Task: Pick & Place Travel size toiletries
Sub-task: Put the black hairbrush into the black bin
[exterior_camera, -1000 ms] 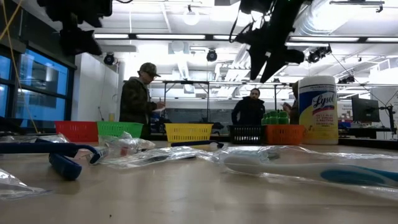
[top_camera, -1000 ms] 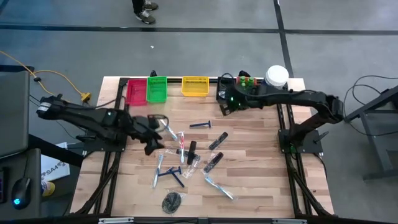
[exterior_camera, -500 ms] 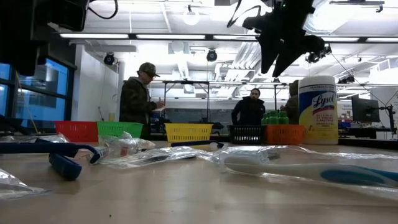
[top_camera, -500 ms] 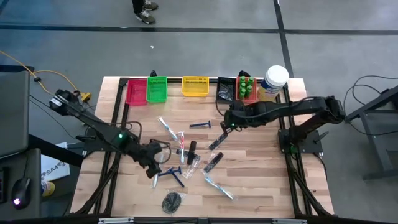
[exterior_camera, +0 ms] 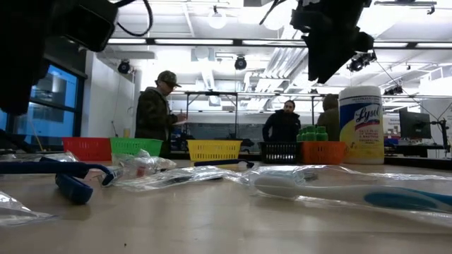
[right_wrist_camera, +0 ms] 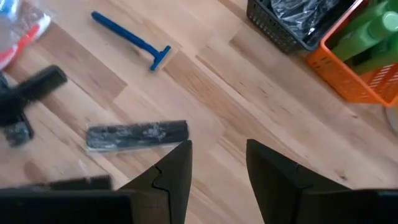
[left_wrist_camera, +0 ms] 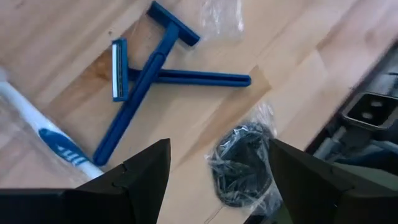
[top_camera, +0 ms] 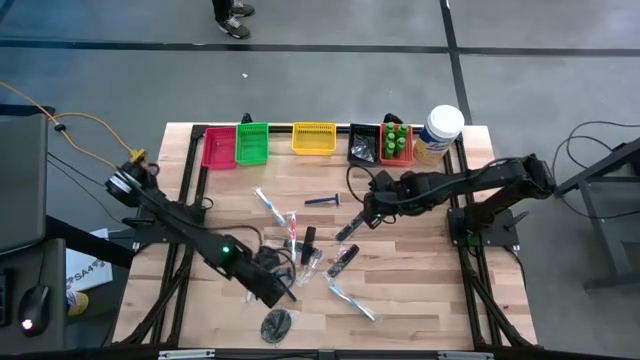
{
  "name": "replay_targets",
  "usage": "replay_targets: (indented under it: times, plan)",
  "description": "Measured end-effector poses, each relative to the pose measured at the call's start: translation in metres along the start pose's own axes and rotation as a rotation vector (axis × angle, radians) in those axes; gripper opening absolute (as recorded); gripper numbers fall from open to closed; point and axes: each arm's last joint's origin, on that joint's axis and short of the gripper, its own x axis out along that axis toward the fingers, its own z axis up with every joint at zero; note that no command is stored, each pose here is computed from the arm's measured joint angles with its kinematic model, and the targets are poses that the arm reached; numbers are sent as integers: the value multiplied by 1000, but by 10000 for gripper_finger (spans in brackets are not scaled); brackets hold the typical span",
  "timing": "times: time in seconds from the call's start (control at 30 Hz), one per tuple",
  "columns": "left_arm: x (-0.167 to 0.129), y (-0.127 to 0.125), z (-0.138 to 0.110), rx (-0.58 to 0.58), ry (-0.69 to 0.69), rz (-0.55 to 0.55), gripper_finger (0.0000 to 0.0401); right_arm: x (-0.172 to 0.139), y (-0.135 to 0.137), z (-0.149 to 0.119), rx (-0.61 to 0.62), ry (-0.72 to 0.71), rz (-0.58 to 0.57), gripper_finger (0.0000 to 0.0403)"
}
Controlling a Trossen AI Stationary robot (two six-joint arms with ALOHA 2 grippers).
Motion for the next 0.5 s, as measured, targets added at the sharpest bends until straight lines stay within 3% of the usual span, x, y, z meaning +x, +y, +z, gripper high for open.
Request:
replay_targets:
  times: [0.27,0.5]
  plan:
    - [18,-27,-13,-69,52,167,261,0,-2,-1,-77,10,-19,142]
    - [38,-48,-26,-135,62,162,261,0,-1,-1,-106,5,-19,142]
